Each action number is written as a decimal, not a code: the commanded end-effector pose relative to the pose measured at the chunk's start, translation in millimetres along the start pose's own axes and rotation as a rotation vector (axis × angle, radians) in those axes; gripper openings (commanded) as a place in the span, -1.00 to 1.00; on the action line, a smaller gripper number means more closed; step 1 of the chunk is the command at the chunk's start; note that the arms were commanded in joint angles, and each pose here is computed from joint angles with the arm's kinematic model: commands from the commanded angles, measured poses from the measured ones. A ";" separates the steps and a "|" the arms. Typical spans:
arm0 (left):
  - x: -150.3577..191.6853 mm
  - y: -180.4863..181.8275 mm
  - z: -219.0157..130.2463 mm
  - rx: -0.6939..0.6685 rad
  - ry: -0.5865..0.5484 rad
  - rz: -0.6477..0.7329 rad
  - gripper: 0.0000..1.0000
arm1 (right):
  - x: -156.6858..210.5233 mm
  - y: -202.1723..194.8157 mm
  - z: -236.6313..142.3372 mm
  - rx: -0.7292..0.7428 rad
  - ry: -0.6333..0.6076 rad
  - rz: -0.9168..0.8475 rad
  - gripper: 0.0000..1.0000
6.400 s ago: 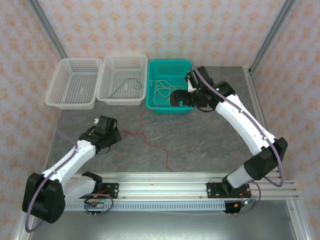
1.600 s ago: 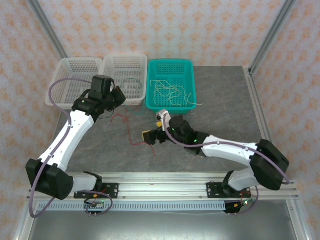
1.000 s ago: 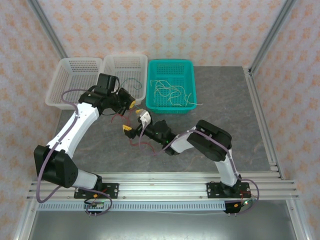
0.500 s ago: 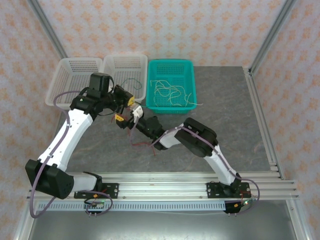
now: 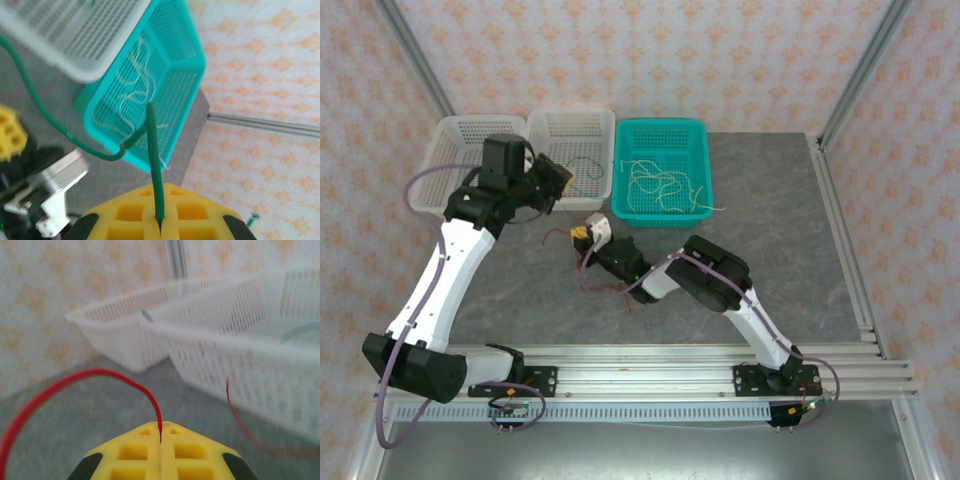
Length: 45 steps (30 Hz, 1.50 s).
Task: Untangle the cables
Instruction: Untie the cables at the center of the table, then place the cable into the container.
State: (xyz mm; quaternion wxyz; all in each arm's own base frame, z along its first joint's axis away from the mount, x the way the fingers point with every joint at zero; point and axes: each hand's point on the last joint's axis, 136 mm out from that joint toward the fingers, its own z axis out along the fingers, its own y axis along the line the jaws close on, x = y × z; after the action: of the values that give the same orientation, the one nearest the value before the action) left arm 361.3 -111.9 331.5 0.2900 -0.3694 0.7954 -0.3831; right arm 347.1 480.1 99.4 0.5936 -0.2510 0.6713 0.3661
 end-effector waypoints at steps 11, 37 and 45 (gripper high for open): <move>-127.0 -24.9 36.1 -0.253 -0.384 0.530 -1.00 | -28.2 18.1 -86.4 -0.049 0.097 -0.048 -1.00; -136.0 -67.7 43.1 -0.137 -0.422 0.712 0.47 | -96.0 27.2 -118.2 0.004 0.227 0.121 -1.00; -54.2 48.2 -14.8 -0.253 -0.287 0.683 0.32 | -100.0 22.8 -130.1 0.014 0.225 0.206 -1.00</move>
State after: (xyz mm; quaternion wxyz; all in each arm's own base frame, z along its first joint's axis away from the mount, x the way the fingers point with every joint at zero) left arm 377.8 -39.8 399.5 0.5631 -0.1526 0.8001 -0.1395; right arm 269.9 387.2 191.8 0.4797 -0.2371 0.7593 0.3703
